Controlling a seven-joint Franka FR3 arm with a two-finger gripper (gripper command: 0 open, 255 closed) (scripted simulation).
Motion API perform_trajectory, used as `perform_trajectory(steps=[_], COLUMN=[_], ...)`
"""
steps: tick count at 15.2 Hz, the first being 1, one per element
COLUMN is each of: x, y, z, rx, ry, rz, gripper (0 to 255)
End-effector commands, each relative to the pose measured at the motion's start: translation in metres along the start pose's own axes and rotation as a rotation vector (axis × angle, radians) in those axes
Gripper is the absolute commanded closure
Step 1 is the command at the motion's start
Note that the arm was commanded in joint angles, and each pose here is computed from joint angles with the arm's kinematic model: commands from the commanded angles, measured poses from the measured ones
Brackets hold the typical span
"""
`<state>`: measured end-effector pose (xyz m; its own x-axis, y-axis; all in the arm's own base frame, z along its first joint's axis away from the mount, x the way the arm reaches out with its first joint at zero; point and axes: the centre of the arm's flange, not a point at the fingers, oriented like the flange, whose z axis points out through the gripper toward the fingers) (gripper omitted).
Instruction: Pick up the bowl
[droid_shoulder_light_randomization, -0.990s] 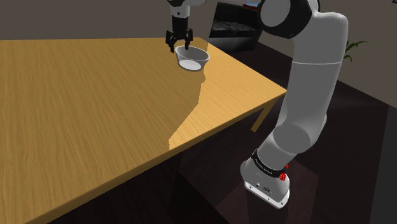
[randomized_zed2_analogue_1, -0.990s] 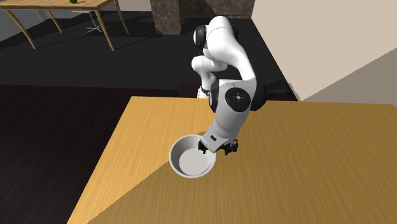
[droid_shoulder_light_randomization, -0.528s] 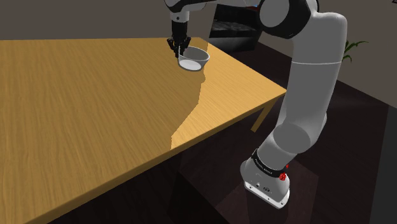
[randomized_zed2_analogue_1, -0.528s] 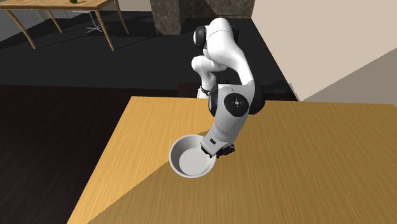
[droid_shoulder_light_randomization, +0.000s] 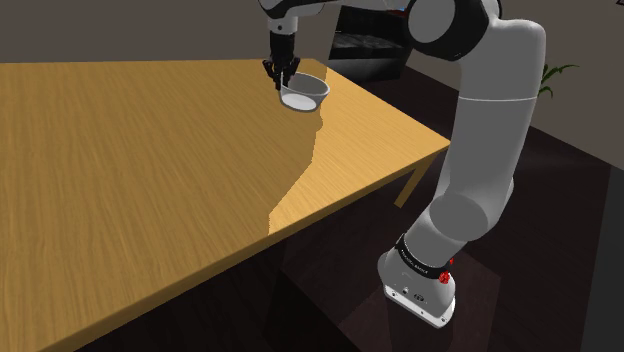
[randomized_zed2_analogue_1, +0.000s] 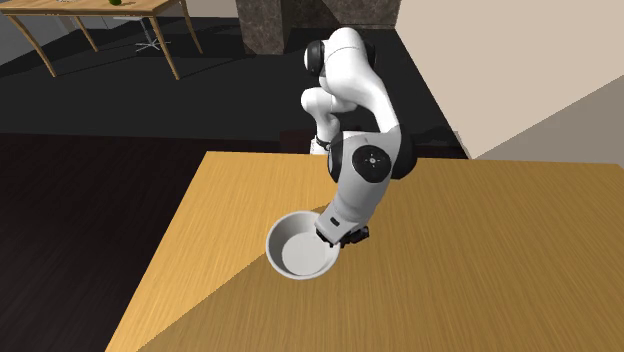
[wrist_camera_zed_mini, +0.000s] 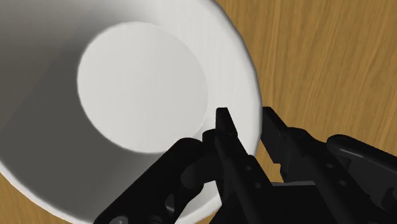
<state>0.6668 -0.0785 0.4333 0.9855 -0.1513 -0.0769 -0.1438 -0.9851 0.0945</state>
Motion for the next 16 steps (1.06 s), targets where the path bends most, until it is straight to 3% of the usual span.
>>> perform_trajectory(steps=[1,16], x=[0.000,-0.006], y=[0.001,0.007], z=[-0.008,-0.077], rx=[0.000,0.000], ry=[0.000,0.000], rz=[0.000,0.000], gripper=[255,255])
